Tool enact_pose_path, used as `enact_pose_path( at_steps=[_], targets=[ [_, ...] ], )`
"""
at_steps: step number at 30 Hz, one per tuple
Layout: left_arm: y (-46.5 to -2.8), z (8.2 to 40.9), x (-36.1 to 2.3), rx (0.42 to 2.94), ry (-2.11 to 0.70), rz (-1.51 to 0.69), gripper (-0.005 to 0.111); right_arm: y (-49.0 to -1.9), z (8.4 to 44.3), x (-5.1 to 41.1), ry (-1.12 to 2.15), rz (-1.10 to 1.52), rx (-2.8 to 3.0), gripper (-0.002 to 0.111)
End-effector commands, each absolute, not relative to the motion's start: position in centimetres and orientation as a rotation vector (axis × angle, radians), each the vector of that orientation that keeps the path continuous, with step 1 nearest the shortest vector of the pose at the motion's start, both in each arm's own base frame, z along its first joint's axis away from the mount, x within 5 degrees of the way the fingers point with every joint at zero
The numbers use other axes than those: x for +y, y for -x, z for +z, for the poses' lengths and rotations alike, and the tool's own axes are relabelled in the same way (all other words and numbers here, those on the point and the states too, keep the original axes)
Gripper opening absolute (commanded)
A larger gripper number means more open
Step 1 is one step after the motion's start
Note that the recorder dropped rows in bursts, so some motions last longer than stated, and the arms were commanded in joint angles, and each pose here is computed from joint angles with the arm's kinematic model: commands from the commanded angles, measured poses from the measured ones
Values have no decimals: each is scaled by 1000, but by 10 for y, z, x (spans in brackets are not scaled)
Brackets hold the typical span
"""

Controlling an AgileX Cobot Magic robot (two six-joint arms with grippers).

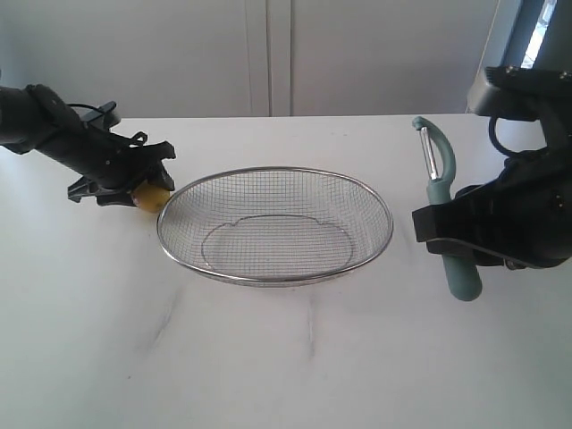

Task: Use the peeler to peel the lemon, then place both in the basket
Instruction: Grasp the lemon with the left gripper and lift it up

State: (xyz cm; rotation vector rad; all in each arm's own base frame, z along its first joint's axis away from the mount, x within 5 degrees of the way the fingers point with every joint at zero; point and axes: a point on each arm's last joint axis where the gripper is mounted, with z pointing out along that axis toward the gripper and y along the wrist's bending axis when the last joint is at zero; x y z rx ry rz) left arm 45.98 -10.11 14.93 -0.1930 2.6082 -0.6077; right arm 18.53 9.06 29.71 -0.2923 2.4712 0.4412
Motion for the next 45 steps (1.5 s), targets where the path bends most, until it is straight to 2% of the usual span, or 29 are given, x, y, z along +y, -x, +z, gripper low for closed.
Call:
enact_pose_path(
  at_steps=[1,5,10,15,18,22,29,37,41,45],
  targets=[
    [-453,174,-83,2621,141,-588,0,-185,300,90,304,437,2445,0],
    [-443,219,-70,2563,-22,-565,0,-185,300,90,304,437,2445,0],
    [-416,269,-72,2496,-397,-536,0,-185,300,90,304,437,2445,0],
    [-383,310,-81,2382,-773,-620,0,-185,300,90,304,437,2445,0],
    [-359,336,-91,2190,-1009,-757,0,-185,300,90,304,437,2445,0],
    [-326,366,-101,1878,-1127,-878,0,-185,300,90,304,437,2445,0],
    [-266,367,-101,1644,-1257,-844,0,-185,300,90,304,437,2445,0],
    [-207,361,-99,1515,-1333,-820,0,-185,300,90,304,437,2445,0],
    [-176,363,-100,1374,-1408,-916,0,-185,300,90,304,437,2445,0],
    [-164,364,-100,1354,-1412,-926,0,-185,300,90,304,437,2445,0]
  ],
)
